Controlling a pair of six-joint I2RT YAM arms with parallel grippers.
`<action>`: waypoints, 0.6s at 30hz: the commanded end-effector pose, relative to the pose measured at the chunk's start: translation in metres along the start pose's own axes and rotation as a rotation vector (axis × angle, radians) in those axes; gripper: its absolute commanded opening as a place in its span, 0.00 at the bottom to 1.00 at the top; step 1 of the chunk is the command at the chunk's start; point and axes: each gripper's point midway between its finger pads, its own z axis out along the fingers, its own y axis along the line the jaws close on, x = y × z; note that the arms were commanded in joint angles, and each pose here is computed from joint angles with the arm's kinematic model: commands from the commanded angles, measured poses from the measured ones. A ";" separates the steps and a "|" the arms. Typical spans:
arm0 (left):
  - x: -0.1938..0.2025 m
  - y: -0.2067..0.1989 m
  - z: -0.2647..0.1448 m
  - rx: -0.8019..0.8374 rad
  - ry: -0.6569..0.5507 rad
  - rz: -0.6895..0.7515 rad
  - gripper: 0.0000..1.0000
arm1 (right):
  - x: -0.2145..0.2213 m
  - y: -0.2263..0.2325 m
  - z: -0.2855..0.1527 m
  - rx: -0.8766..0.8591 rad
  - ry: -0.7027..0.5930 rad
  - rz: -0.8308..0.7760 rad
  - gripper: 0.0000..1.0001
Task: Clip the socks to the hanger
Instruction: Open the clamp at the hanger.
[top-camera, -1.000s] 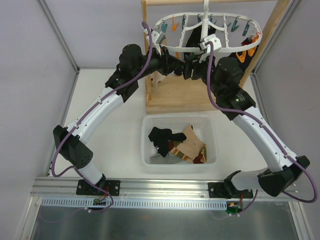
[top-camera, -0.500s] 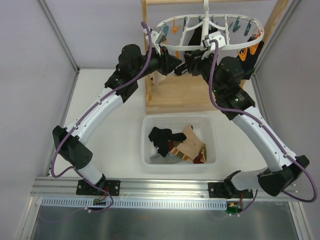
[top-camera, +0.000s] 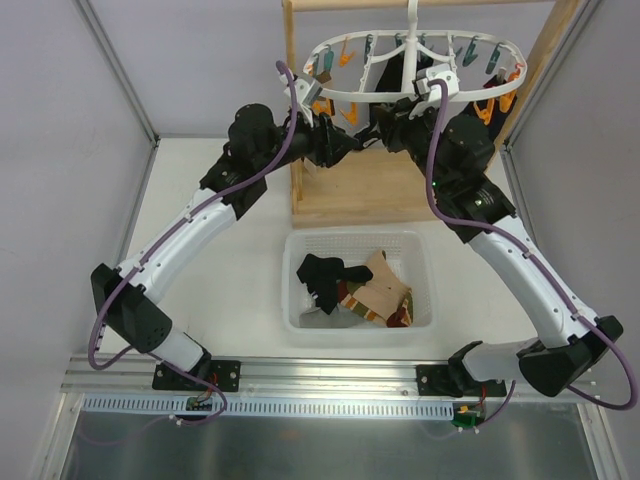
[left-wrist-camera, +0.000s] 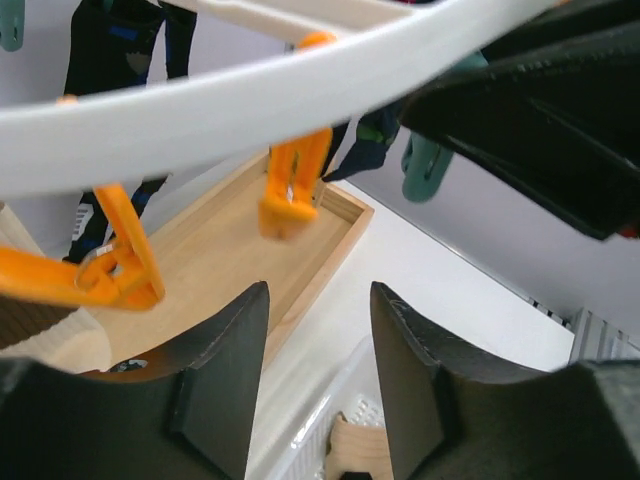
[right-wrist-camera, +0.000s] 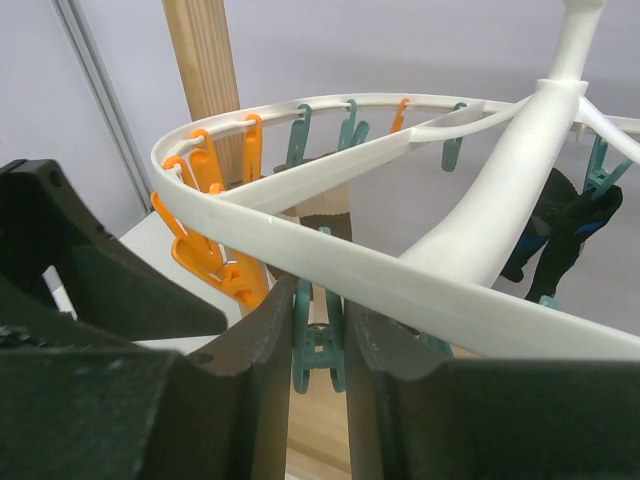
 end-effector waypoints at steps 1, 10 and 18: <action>-0.040 -0.029 -0.033 0.066 -0.114 0.065 0.47 | -0.026 0.006 -0.012 -0.034 -0.062 0.049 0.04; -0.003 -0.038 -0.074 0.068 -0.068 0.027 0.77 | -0.008 0.001 -0.017 0.010 0.028 0.103 0.04; 0.112 -0.035 -0.105 0.056 0.159 -0.191 0.76 | -0.009 0.001 -0.018 0.008 0.030 0.120 0.02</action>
